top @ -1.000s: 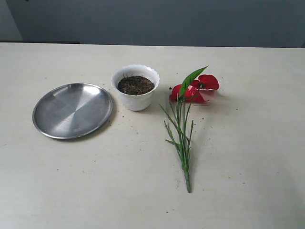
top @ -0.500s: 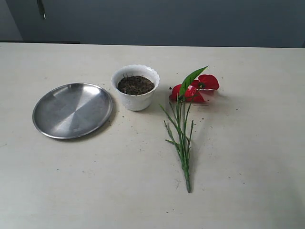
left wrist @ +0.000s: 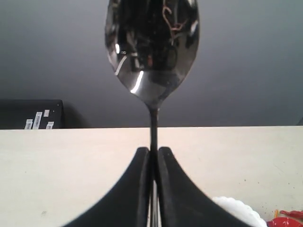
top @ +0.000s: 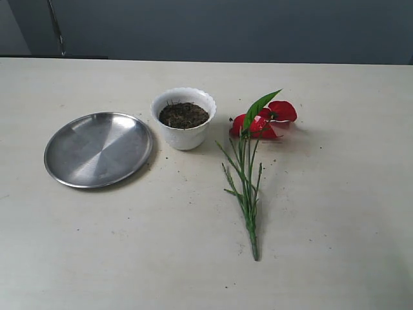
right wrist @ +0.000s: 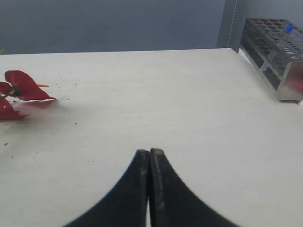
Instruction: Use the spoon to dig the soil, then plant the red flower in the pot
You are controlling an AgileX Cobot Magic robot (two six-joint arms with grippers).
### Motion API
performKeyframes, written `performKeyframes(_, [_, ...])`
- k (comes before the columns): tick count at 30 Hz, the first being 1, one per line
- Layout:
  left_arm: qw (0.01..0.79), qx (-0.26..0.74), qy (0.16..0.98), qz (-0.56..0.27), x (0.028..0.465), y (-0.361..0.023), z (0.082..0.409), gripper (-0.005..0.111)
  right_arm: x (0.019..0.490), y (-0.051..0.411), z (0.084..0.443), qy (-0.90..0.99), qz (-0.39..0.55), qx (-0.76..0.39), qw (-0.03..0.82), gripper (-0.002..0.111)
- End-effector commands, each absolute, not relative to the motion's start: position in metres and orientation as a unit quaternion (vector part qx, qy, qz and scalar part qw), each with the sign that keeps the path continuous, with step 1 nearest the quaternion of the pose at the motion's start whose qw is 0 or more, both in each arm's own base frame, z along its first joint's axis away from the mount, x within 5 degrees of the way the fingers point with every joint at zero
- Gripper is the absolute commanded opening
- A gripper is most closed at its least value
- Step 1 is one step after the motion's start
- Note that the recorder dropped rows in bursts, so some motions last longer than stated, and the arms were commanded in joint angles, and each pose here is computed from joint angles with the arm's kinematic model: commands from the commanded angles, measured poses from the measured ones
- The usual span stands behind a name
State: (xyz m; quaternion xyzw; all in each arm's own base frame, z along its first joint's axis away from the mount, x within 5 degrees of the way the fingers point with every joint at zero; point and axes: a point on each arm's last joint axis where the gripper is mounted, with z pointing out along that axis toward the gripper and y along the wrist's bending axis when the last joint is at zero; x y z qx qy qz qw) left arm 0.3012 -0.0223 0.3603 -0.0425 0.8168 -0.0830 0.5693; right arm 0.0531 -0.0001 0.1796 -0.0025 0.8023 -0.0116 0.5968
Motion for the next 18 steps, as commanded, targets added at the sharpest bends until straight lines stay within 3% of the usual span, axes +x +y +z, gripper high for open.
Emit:
performKeyframes(1, [0.559,-0.045,0.824,-0.083,0.299,-0.021,0.361,0.0,0.053,0.0,0.181,0.797,-0.015,0.0,0.604,-0.001])
performKeyframes(18, [0.413,-0.049,0.907,-0.074,0.33,-0.025,0.298,0.0,0.053,0.0,0.181,0.797,-0.015,0.0,0.604,-0.001])
